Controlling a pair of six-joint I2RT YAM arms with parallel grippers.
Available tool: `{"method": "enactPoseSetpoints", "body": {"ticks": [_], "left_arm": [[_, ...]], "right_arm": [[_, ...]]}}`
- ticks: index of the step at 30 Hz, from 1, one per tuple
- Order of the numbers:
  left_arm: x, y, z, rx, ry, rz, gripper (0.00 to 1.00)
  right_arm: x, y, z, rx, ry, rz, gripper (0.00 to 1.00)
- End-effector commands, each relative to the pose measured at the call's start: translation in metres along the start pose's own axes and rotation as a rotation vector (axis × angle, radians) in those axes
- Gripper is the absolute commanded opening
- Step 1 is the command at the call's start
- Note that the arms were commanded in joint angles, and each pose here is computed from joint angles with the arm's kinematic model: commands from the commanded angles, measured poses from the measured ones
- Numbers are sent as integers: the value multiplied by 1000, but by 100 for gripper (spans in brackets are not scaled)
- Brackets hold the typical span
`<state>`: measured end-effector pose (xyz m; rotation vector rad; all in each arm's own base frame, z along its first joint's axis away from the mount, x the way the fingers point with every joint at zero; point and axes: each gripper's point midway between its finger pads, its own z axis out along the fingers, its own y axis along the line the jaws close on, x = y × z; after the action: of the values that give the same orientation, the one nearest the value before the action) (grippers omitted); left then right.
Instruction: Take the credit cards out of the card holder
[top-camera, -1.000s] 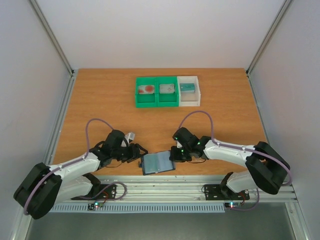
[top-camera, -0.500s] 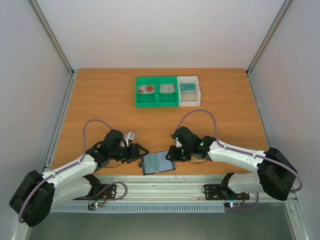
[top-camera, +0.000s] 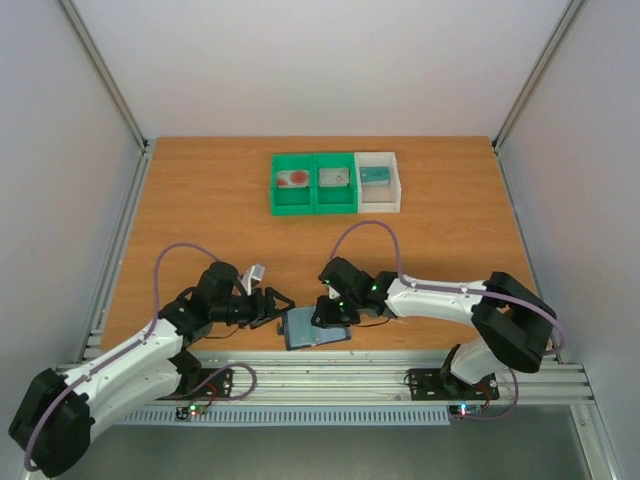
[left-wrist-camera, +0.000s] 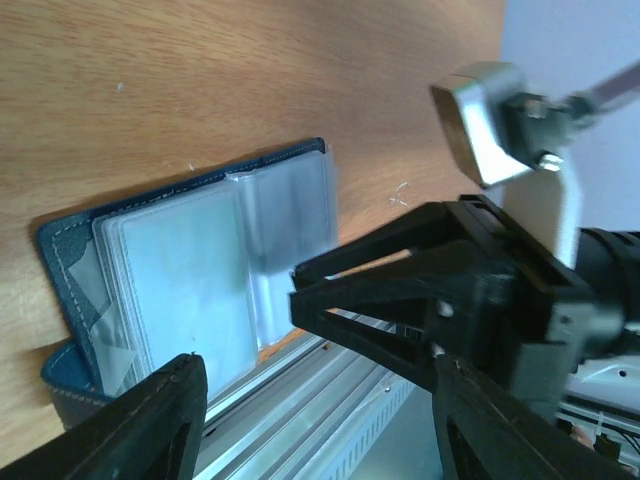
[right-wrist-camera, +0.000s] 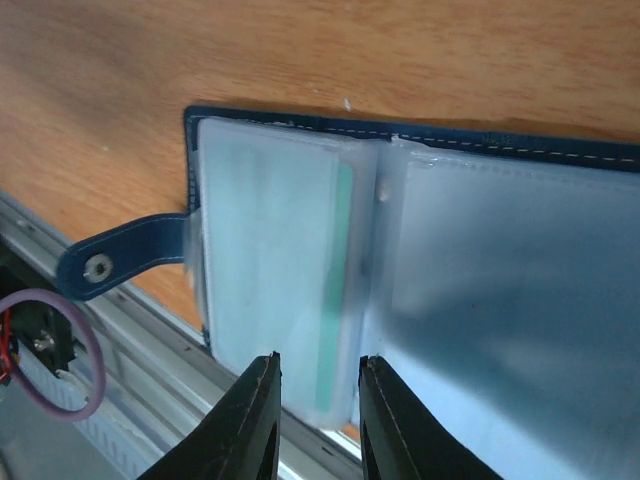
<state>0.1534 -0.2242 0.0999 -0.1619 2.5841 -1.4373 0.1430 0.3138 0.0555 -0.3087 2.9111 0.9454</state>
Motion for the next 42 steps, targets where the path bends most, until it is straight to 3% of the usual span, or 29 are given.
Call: {"method": "enactPoseSetpoints", "body": {"ticks": [1,8,13,17,33,36,39,42], "left_arm": [[7,6,-8,-25,-5,-23,63],[12,6,-16,-38,-5,-33,63],[15,-1,-15,9,12,-40,66],[12,4,-8,14,7,-46,68],[1,41,18,-118,9,-42,72],[2,44,22,-111,19,-50,69],[-1,29,26,-34,29,-24,55],[-1,22,25,-21,35,-27,55]], "right_arm": [[-5,14,16,-50,21,8,23],[-10,3,35,8,31,14,21],[-17,-7,44,45,-2,47,7],[-25,-5,50,35,-25,72,3],[-29,-7,48,-1,-84,158,2],[-28,-7,47,-12,-87,161,2],[-27,-6,47,-20,-85,164,2],[-25,-8,47,-20,-84,164,2]]}}
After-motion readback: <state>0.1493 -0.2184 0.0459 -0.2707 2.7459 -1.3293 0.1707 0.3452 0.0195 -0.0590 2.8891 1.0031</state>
